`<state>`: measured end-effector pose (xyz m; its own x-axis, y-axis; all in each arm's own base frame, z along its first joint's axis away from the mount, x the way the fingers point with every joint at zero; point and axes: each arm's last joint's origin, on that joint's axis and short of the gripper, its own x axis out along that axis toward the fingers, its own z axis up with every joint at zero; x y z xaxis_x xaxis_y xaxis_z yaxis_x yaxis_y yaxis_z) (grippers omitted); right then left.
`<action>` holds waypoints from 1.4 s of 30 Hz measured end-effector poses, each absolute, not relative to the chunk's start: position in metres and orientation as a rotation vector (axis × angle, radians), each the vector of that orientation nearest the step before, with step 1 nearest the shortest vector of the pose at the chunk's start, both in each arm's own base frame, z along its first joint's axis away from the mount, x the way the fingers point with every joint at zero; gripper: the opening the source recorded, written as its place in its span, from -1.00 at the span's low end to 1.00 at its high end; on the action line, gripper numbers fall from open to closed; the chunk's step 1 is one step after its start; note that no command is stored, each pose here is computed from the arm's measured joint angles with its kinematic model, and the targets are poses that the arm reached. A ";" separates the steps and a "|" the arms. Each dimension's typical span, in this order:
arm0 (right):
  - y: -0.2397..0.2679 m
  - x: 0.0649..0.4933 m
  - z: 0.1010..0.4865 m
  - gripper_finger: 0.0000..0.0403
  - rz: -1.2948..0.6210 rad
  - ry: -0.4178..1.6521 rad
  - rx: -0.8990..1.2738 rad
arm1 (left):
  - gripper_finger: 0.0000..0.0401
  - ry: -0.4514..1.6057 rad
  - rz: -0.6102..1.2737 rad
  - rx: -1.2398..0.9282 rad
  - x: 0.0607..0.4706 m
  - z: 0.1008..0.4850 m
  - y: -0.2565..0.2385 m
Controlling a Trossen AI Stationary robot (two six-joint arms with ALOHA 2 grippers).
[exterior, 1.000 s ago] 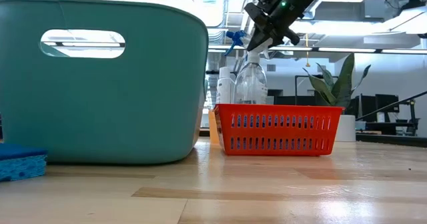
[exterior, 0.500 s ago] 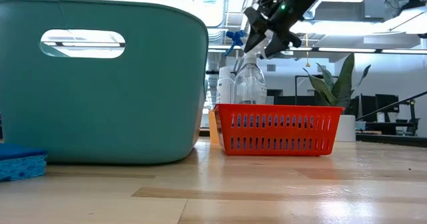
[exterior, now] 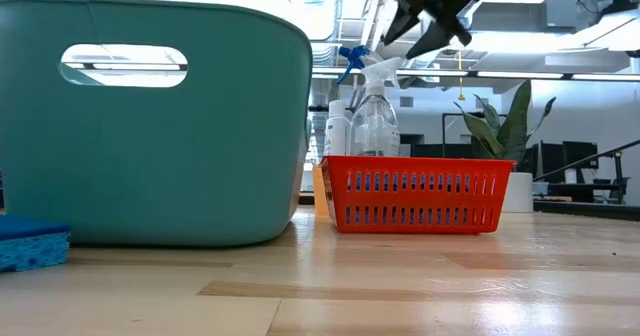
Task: Pick & Place Kitchen Items
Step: Put the blue sponge into the red bin
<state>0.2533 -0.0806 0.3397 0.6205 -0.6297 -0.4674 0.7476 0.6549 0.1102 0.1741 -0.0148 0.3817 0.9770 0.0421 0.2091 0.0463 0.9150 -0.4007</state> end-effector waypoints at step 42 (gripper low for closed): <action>0.047 0.136 0.342 0.44 -0.768 0.571 0.785 | 0.11 0.065 -0.053 -0.523 0.175 0.357 -0.025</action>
